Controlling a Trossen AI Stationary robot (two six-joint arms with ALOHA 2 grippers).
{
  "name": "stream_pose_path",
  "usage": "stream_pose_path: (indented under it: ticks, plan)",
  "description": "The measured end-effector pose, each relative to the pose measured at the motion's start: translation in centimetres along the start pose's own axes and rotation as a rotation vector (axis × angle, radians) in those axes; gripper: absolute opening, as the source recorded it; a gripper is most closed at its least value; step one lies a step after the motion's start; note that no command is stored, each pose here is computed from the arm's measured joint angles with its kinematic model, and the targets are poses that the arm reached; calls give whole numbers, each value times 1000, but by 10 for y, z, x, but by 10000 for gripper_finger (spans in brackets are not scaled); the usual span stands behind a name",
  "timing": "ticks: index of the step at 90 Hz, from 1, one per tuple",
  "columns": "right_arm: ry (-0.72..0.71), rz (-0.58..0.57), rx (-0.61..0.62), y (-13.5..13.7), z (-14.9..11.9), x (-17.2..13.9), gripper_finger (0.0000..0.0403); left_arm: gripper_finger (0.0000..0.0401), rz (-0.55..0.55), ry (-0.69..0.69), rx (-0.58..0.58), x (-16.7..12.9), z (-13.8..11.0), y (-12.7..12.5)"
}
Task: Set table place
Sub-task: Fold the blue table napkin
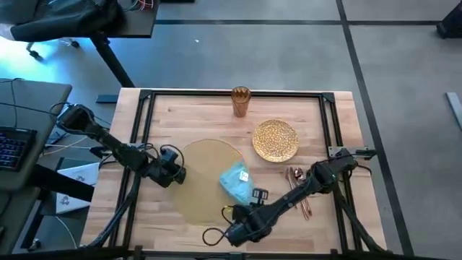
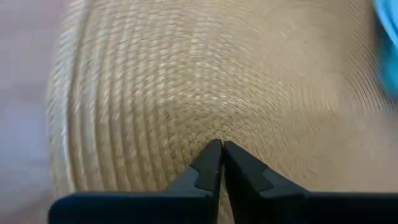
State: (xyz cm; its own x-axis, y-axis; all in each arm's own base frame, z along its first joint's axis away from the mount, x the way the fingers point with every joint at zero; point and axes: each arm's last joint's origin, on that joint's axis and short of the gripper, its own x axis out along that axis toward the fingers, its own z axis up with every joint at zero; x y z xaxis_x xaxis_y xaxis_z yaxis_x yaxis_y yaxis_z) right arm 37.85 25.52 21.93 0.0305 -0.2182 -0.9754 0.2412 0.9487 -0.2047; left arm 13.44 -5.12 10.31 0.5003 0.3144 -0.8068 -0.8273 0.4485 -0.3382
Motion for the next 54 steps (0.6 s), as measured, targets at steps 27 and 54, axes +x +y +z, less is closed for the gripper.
stream_pose_path:
  ticks: [27,54]
  plan:
    - [-135,86,131,-25,-14,-61,0,0,-36,-173,302,-52,54,-32]
    - [-252,162,31,-70,-12,-108,0,8,-626,-230,805,-104,68,-97]
